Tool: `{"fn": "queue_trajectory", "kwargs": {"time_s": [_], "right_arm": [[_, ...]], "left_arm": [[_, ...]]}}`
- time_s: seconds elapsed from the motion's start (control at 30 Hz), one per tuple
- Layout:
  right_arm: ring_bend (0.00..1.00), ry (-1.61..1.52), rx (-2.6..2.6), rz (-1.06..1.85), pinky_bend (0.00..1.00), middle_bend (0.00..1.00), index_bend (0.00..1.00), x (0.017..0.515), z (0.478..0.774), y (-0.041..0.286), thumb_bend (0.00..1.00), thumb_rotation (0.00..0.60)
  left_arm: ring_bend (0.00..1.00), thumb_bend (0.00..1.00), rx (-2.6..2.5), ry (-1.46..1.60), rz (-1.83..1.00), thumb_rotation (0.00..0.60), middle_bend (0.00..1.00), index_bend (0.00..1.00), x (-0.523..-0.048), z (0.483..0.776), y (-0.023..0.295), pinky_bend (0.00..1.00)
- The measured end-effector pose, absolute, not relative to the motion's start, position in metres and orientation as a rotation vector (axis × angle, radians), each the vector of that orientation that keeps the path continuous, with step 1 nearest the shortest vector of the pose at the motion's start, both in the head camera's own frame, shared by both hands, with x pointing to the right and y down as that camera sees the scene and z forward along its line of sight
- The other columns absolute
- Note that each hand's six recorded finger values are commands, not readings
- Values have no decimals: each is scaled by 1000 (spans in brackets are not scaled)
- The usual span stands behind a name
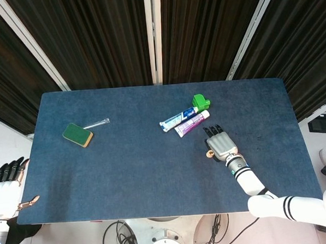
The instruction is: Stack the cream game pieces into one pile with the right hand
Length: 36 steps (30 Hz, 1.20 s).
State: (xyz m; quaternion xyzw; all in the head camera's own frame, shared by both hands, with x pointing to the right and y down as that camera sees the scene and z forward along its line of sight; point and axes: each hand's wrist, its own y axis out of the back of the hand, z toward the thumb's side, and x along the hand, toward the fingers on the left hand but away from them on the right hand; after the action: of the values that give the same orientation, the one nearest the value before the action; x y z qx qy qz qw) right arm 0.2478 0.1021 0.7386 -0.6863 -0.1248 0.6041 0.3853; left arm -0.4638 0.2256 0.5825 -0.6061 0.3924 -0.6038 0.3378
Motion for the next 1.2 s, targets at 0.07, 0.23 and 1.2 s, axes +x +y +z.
{"fn": "queue_trajectory", "kwargs": {"time_s": [0.07,0.23,1.2], "right_arm": [[0,-315,-1752,1543,0,42,452,248,739,102,212,600],[0,-309,-1756,1546,0,41,447,247,739,103,206,600],[0,-282,-1767,1555,0,19,361,259,729,115,162,600]], "left_arm": [[0,122,-1579,1024,-1573,600,0,0,-464,582,226,0],[0,122,-1578,1025,-1574,600,0,0,-464,582,226,0],[0,122,-1596,1029,-1574,600,0,0,-462,582,226,0]]}}
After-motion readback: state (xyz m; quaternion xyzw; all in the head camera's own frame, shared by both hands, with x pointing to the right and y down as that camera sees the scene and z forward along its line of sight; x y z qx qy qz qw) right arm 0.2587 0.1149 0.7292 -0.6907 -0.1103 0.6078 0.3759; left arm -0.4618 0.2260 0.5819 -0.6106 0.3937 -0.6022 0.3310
